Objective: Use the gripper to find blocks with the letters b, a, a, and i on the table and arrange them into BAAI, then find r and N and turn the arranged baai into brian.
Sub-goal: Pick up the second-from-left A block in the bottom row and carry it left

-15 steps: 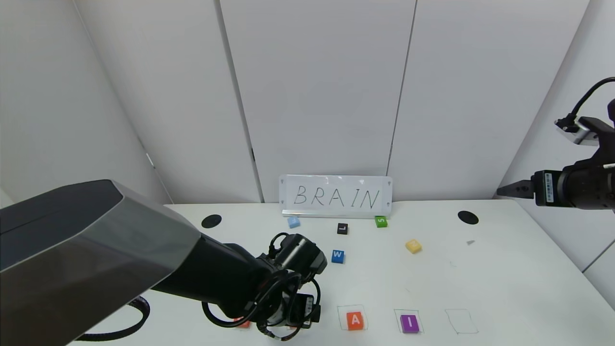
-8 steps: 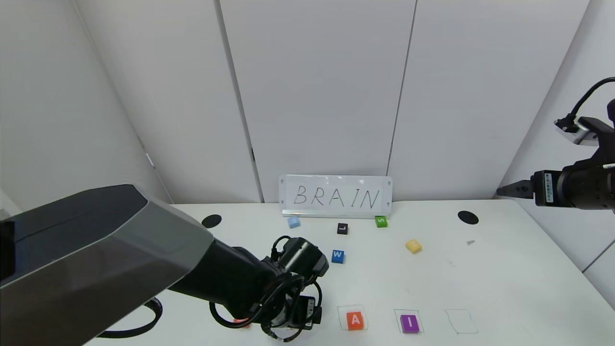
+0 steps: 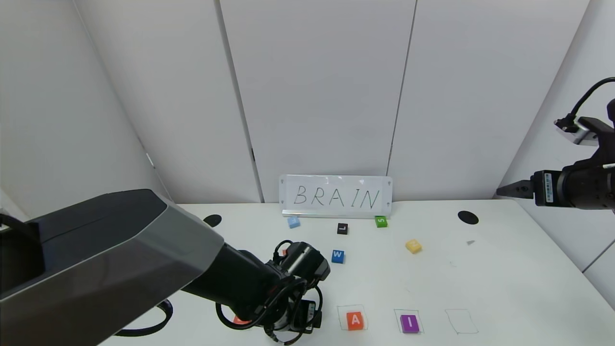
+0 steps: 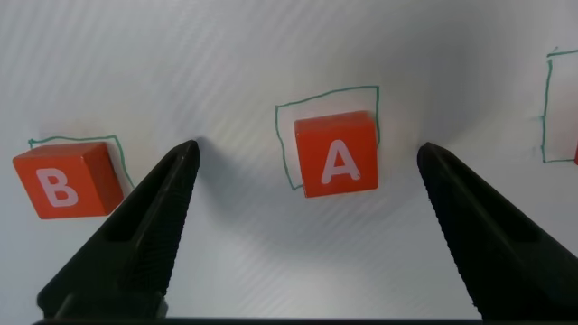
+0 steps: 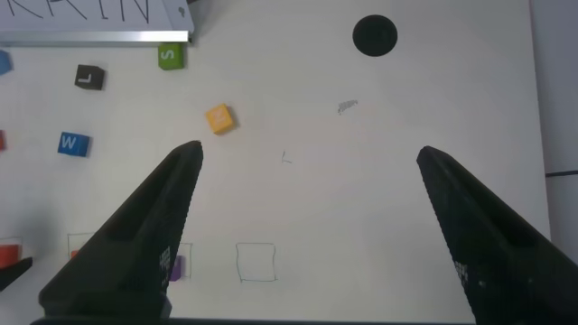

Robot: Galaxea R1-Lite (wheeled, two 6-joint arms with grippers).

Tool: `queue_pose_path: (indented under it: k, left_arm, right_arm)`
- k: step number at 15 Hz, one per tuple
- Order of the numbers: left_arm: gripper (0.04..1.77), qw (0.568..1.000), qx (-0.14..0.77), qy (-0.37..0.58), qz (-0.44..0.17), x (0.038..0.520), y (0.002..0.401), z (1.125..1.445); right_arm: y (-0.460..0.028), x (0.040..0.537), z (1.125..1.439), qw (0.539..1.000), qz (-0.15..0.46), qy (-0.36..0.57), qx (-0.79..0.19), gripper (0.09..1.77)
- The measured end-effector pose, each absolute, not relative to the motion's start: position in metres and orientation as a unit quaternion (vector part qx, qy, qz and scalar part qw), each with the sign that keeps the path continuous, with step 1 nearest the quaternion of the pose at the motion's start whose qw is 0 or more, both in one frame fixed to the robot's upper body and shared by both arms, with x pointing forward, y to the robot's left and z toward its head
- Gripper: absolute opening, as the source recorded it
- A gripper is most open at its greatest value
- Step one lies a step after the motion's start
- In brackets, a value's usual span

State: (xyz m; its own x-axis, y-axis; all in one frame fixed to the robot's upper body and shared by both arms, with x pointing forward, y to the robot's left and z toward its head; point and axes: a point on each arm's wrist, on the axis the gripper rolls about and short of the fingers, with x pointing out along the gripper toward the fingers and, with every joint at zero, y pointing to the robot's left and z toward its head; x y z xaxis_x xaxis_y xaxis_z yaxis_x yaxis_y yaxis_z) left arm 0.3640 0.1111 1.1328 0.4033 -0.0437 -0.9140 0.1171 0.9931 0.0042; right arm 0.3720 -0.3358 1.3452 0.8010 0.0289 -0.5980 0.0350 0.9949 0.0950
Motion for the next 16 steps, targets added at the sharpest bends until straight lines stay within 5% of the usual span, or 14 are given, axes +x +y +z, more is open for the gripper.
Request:
queue_pose_path:
  k: [7,10,16]
  left_arm:
    - [1.66,0.835,0.037,0.547,-0.048,0.3642,0.1105,1.1296]
    - [1.17,0.835,0.037,0.547,-0.048,0.3639,0.1105,1.1291]
    - [0.52,0.835,0.037,0.547,-0.047,0.3643,0.1104,1.1294]
  right_arm:
    - [-0.336,0.3729,1.3446,0.947,-0.003,0.316,0.05,1.71]
    - [-0.3371,0.3731,1.3447,0.947,-0.004,0.316,0.051,1.71]
    - [-0.3387,0.3734,1.3456,0.948,-0.007,0.314,0.052,1.71]
